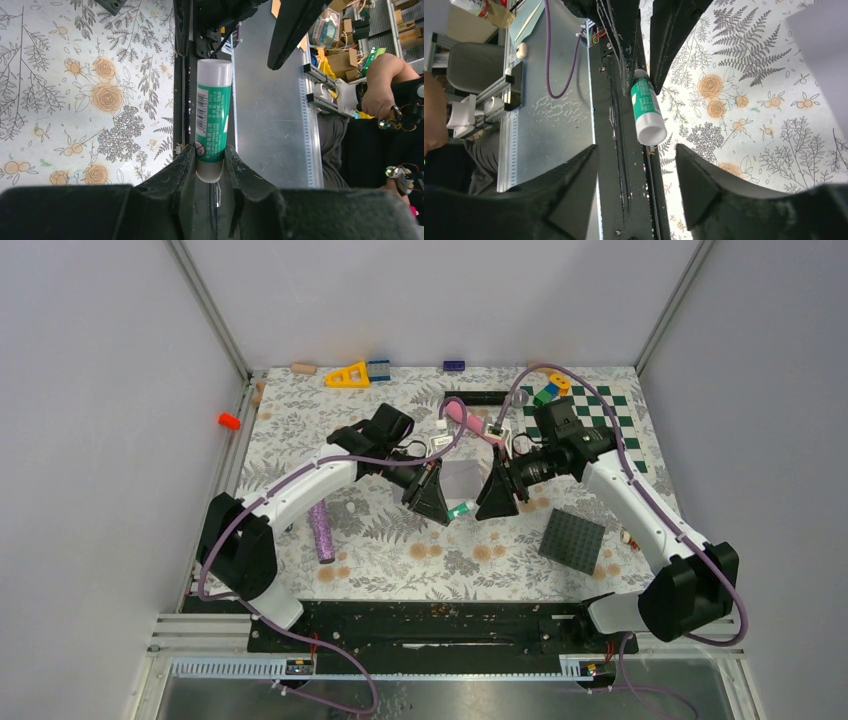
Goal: Place the letter into the envelope and seal it
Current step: Screw the solid glue.
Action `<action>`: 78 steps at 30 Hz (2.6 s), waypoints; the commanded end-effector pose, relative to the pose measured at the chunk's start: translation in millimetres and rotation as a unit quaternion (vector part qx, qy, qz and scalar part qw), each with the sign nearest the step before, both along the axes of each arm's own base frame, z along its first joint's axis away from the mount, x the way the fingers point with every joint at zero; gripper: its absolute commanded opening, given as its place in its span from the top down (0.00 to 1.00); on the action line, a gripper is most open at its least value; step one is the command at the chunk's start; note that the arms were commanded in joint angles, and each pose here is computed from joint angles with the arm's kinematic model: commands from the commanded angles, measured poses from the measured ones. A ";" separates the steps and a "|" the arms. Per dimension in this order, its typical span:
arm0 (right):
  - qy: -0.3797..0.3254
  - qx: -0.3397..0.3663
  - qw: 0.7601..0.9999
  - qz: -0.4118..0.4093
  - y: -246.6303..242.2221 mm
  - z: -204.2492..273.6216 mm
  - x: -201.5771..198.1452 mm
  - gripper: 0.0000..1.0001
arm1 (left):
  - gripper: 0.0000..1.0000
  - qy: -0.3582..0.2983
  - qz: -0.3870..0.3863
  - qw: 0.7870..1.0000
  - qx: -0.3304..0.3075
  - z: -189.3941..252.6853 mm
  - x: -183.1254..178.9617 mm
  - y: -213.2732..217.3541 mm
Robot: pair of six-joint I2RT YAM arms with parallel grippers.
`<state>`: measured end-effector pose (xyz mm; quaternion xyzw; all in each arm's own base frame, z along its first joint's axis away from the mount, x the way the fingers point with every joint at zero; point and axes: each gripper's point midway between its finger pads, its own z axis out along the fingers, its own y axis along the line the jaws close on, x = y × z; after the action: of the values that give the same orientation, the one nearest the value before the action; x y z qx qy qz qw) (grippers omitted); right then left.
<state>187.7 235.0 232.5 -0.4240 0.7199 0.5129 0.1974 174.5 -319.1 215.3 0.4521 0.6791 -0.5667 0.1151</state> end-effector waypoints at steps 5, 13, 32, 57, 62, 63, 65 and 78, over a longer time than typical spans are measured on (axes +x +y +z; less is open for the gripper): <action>0.050 -0.024 0.997 -0.054 5.3 10.5 19.6 0.27 | 0.93 -0.052 0.021 0.998 -0.007 18.7 12.2 1.6; 0.254 -0.051 0.958 -0.125 9.2 5.7 48.2 0.25 | 0.93 -0.170 0.130 0.976 0.049 12.1 49.4 9.7; 0.346 -0.061 0.924 -0.153 19.5 -13.7 67.2 0.49 | 0.95 -0.273 0.192 0.933 0.137 -11.9 74.6 8.3; 0.335 -0.065 0.927 -0.156 21.5 -20.2 76.4 0.68 | 0.96 -0.262 0.173 0.941 0.127 -13.6 65.2 3.3; 0.316 -0.053 0.938 -0.136 21.4 -17.1 72.9 0.72 | 0.96 -0.240 0.145 0.954 0.106 -12.0 51.1 -1.9; 0.304 -0.054 0.943 -0.127 20.5 -16.9 70.3 0.73 | 0.96 -0.231 0.132 0.959 0.098 -11.1 44.7 -4.0; 0.274 -0.058 0.954 -0.107 17.8 -15.9 64.1 0.74 | 0.96 -0.215 0.110 0.967 0.085 -9.5 34.3 -6.9; 0.096 -0.040 0.995 0.005 -5.9 -3.6 21.8 0.72 | 0.95 -0.067 -0.027 0.997 -0.009 12.8 -22.5 -11.7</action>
<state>214.4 234.7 212.7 -0.2975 0.7942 0.5291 0.0288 187.7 -324.9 199.0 0.4946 0.7153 -0.4477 0.2081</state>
